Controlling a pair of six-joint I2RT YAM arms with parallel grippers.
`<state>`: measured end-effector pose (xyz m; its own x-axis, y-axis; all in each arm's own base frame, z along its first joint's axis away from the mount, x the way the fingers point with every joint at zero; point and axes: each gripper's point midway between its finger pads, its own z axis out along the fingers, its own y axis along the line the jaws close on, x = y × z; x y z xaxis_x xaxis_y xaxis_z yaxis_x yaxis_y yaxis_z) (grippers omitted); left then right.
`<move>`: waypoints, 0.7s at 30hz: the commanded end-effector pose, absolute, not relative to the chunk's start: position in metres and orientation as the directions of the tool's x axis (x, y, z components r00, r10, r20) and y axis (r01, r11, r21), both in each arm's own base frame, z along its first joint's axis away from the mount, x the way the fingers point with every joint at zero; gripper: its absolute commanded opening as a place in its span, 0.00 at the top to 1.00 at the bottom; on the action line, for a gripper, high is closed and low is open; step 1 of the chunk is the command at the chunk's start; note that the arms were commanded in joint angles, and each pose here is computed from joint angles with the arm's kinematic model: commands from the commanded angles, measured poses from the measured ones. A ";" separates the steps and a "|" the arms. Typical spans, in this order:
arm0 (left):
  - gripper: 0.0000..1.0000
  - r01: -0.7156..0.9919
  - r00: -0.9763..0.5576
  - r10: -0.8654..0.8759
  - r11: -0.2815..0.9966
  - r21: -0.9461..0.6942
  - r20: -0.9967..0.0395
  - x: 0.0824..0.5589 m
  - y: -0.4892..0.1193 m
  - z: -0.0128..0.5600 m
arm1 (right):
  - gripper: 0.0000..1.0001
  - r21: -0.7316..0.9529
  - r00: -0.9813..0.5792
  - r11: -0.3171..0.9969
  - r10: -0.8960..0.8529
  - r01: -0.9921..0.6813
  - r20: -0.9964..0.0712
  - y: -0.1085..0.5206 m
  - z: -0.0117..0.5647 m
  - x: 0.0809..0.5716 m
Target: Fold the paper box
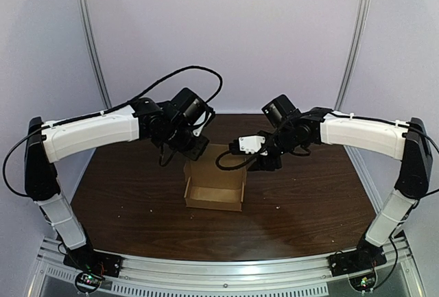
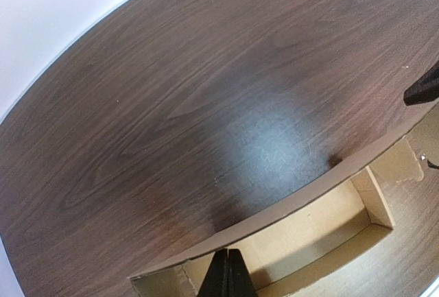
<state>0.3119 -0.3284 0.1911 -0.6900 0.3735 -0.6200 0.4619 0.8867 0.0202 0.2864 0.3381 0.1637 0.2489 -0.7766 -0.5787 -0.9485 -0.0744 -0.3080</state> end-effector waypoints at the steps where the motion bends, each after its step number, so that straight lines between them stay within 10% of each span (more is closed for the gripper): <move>1: 1.00 0.488 -0.652 0.372 0.873 0.010 -0.661 0.327 -0.349 0.200 | 0.45 -0.355 0.242 -0.031 -0.787 -0.934 -0.568 0.334 0.180 0.293; 13: 0.57 0.392 -0.618 0.251 0.920 -0.015 -0.745 0.304 -0.295 0.262 | 0.45 -0.325 0.231 -0.038 -0.781 -0.945 -0.580 0.332 0.180 0.284; 21: 0.49 0.413 -0.651 0.338 0.909 0.057 -0.680 0.310 -0.296 0.217 | 0.45 -0.318 0.227 -0.036 -0.777 -0.947 -0.588 0.335 0.184 0.286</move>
